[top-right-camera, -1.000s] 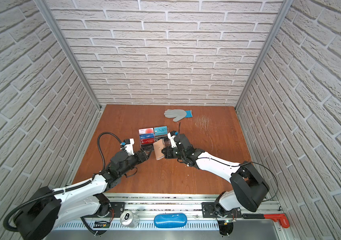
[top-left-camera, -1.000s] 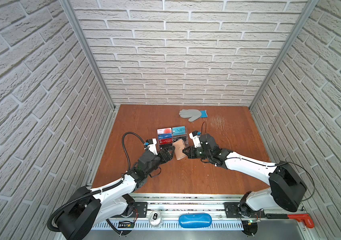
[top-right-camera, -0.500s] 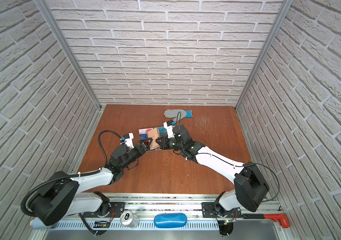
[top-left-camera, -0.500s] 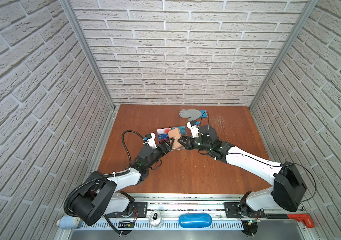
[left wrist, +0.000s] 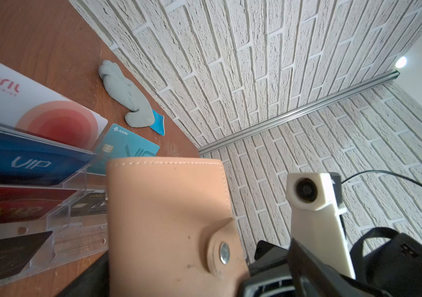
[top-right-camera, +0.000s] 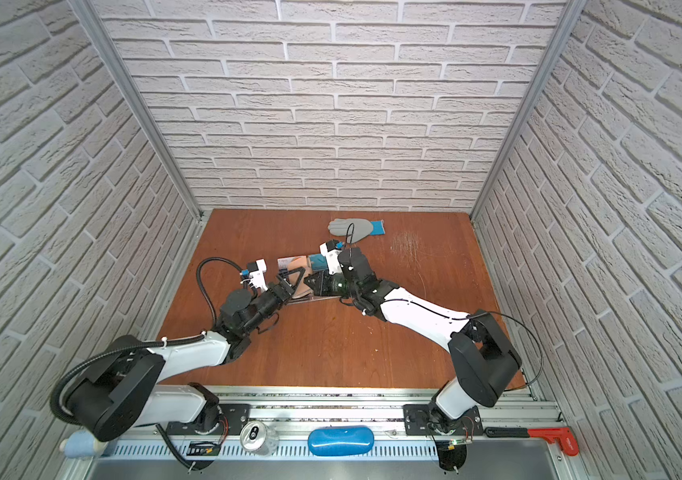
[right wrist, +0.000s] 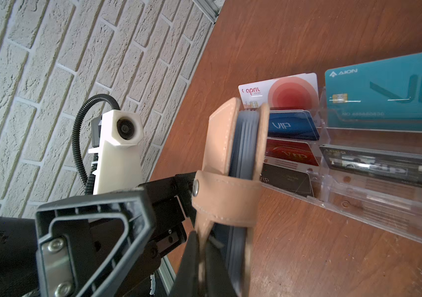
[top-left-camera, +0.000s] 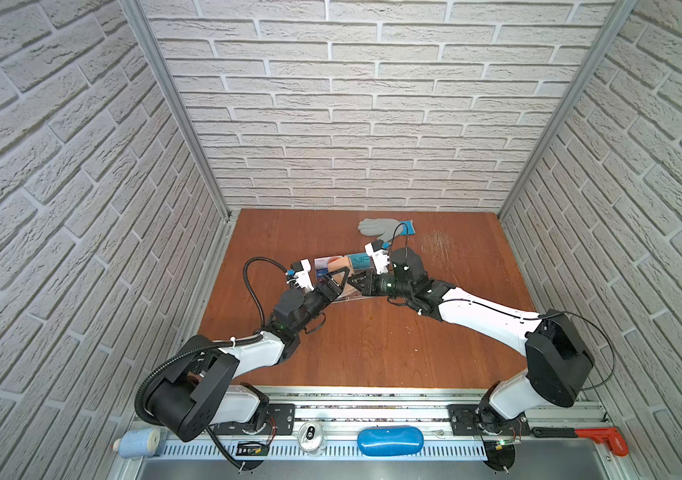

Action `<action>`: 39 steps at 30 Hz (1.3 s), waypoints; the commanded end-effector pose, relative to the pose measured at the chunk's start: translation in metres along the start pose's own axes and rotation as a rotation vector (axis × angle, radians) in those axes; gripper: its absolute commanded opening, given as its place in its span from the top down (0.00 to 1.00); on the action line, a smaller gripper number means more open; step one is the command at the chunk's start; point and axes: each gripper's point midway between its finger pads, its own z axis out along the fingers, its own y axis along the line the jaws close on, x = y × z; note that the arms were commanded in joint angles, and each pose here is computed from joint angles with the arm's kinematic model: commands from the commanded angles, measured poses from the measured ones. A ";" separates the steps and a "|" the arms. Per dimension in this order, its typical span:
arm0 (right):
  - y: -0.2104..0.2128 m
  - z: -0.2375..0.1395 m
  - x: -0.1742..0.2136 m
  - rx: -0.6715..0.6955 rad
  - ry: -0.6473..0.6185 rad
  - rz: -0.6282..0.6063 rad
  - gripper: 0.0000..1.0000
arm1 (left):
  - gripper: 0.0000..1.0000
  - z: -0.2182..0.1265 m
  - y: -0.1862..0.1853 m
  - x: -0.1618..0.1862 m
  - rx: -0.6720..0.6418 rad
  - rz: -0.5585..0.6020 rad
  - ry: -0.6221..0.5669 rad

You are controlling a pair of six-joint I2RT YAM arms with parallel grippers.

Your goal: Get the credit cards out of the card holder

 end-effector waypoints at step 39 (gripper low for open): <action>-0.026 0.019 -0.004 -0.029 -0.018 0.018 0.94 | 0.75 -0.009 -0.021 -0.009 0.087 0.074 -0.056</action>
